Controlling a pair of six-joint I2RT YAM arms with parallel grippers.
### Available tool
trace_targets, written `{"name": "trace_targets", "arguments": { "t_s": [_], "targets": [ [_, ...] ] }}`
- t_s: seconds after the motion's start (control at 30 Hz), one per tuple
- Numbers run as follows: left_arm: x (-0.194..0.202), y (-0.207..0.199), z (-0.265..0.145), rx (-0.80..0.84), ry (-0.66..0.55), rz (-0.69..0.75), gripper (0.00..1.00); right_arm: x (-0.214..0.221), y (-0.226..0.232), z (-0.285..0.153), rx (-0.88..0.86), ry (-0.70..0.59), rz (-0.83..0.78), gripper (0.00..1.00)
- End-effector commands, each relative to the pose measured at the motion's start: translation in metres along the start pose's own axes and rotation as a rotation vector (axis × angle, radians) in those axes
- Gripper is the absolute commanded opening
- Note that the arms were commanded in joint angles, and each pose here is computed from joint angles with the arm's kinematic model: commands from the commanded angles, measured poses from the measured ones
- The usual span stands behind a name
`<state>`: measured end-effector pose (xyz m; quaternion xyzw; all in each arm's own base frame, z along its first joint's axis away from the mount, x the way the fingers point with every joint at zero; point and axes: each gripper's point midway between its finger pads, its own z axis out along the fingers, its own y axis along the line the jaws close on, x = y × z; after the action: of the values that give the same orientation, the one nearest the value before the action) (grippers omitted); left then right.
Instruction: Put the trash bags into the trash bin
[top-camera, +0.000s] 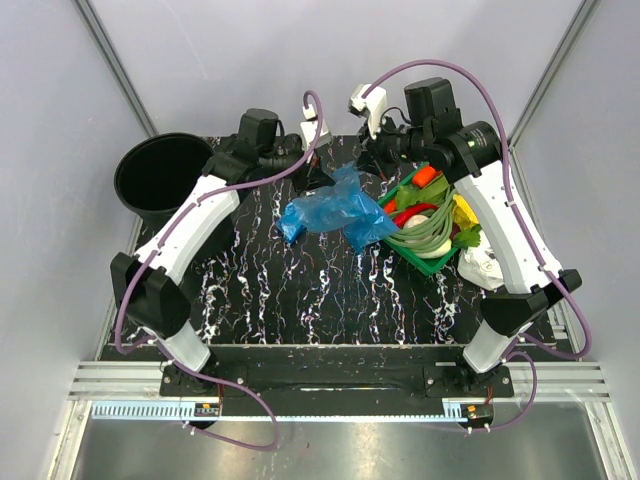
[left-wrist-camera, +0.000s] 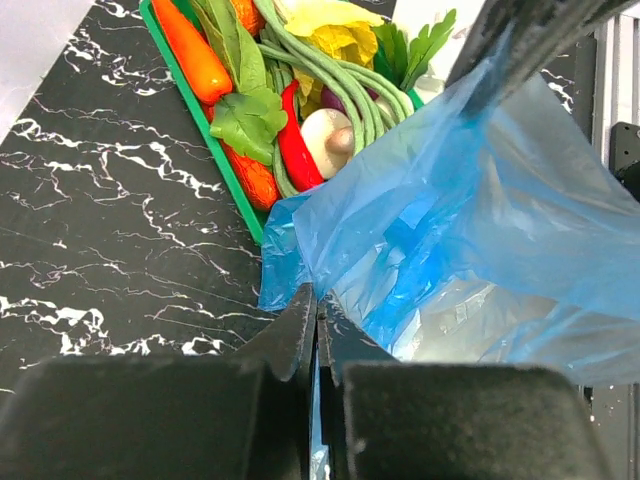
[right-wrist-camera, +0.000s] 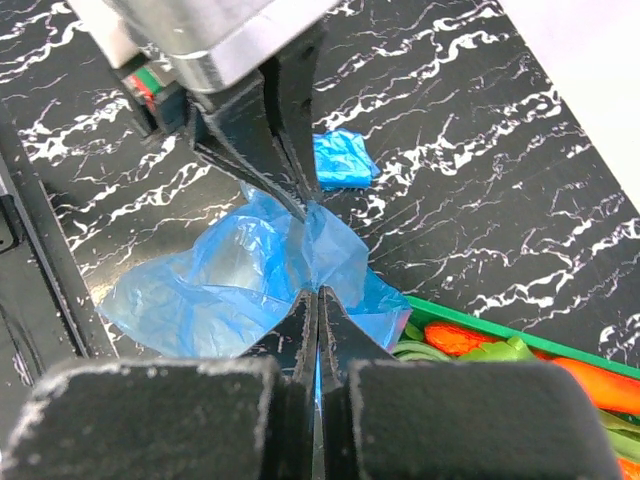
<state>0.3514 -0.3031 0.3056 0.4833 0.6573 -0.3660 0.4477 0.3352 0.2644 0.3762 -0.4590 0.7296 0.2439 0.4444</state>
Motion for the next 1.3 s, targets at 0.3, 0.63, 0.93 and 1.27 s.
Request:
{"name": "trace_targets", "arguments": {
  "t_s": [0.3,0.63,0.93,1.27],
  "targets": [
    [-0.03,0.022,-0.049,-0.229,-0.055,-0.018,0.0,-0.009,-0.041,-0.023,0.293,-0.018,0.026,0.49],
    [-0.04,0.069,-0.063,-0.596,-0.06,-0.268,0.0,-0.03,0.018,-0.023,0.032,-0.081,0.062,0.59],
    [-0.05,0.089,-0.063,-0.685,-0.129,-0.359,0.0,-0.013,0.056,-0.005,-0.16,-0.084,0.182,0.6],
    [-0.048,0.078,-0.062,-0.674,-0.186,-0.498,0.0,0.002,0.015,0.065,0.016,-0.118,0.392,0.59]
  ]
}}
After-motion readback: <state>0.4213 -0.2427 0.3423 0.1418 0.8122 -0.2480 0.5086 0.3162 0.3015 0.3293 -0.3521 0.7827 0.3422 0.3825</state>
